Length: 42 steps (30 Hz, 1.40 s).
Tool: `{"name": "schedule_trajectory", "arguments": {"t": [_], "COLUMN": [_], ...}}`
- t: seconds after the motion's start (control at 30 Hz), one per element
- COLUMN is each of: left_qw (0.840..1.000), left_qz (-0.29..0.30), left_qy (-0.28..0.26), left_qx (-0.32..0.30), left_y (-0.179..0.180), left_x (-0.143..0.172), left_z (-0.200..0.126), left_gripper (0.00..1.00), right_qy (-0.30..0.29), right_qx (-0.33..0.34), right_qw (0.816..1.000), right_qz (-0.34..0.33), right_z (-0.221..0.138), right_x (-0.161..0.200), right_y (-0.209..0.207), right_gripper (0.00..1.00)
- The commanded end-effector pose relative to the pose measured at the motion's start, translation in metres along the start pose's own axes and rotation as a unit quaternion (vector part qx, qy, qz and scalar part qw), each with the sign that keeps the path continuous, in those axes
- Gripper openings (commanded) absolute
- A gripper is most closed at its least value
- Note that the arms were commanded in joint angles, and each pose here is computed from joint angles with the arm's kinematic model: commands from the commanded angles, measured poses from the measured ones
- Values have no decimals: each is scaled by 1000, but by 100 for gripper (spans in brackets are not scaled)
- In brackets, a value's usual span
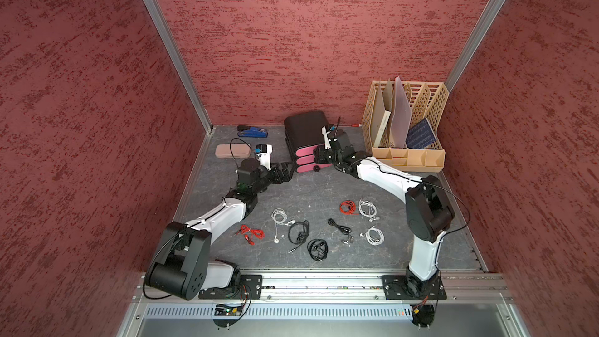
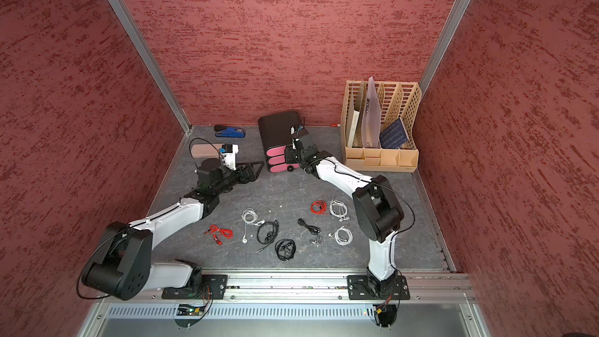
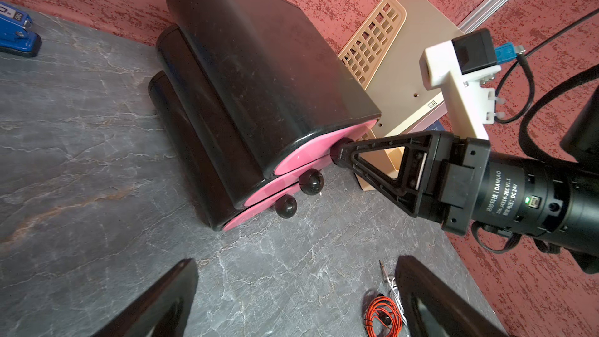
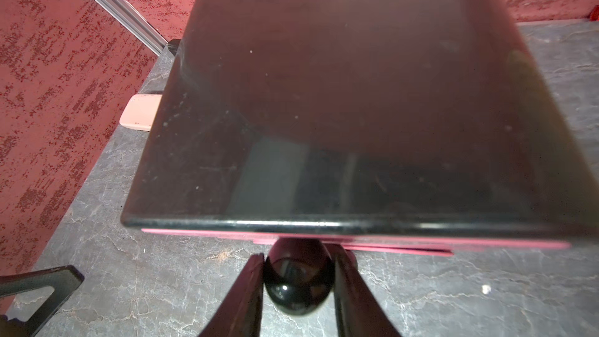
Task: Place the wired earphones into the drawer by color
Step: Open the drawer in the storage box.
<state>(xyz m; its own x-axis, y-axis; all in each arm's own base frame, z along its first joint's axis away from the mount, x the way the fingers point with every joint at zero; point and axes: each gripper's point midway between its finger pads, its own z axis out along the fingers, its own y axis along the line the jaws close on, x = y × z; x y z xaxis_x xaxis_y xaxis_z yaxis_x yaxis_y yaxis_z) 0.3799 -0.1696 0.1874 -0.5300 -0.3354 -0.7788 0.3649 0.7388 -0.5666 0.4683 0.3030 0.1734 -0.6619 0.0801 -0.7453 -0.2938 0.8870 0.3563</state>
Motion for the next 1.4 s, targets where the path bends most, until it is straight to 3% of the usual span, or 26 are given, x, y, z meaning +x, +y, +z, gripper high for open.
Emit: {"name": "schedule_trajectory", "arguments": {"t": [0.0,1.37], "left_qw": [1000,1000], "left_qz": [13,12], "left_qy": [-13,-16], "left_qx": [8,7], "left_y": [-6,-6], "left_x": [-5,-6], "left_z": [-4,-5], "left_gripper": [100,100], "right_qy": [-14,26], "right_qx": [10,0], "right_qw": [1000,1000], "right_qz": [5,15], "right_z": [0,-72], "right_x": [-13,51], "right_y": [-3,-14], "right_gripper": [37,34]}}
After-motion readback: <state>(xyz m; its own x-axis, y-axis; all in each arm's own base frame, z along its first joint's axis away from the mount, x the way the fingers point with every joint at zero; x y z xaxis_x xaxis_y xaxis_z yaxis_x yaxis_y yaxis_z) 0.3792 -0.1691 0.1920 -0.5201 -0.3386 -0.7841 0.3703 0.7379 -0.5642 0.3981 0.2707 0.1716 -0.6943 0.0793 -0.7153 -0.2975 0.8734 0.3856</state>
